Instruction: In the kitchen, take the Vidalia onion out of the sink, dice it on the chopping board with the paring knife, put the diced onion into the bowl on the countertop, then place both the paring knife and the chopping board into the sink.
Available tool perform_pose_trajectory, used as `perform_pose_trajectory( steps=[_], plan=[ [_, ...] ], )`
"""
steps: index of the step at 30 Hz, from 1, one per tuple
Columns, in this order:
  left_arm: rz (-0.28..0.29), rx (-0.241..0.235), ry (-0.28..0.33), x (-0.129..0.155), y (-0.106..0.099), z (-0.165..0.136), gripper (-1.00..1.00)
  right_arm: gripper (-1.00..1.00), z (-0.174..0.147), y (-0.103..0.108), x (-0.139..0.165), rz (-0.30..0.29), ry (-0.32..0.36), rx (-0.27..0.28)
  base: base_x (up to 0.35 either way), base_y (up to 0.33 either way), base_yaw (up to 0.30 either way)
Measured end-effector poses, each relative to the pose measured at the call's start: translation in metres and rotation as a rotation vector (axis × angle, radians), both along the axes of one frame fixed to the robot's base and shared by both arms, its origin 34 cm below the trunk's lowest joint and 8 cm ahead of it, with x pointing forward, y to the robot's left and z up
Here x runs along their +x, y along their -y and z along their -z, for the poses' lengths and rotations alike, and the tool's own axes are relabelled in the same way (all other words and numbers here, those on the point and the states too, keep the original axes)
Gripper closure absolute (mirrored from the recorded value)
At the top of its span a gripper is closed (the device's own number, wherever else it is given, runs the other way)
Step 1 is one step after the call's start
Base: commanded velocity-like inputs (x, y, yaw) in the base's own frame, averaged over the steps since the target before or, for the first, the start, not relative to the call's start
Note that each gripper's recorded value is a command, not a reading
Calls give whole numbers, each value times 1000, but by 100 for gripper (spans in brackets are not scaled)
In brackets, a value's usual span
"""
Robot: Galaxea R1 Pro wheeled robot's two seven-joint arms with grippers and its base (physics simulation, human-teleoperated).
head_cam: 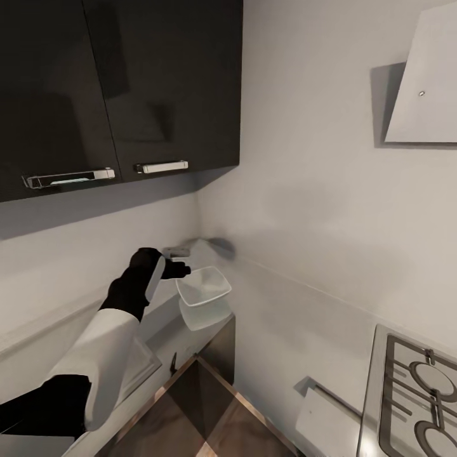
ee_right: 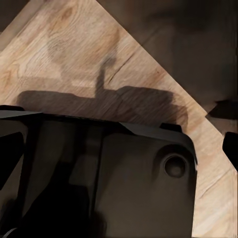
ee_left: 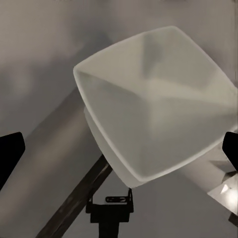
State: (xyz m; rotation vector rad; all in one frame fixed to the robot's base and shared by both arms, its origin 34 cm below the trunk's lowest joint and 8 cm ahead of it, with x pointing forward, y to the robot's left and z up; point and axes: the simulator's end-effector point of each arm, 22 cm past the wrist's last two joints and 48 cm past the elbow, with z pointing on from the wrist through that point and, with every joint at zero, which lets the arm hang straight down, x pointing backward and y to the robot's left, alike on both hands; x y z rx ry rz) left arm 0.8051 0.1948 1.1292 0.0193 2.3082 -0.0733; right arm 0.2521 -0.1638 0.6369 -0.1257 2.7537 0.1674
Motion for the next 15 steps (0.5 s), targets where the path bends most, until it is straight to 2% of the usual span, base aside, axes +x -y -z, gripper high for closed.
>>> perform_pose_trajectory(
  steps=[8, 15],
  plan=[
    [2, -1, 0, 0, 1, 0, -100, -100, 1, 34, 1, 2, 27, -41, 0, 0, 0],
    [1, 0, 1, 0, 1, 0, -100, -100, 5, 42, -15, 5, -4, -60, 0, 0, 0]
  ],
)
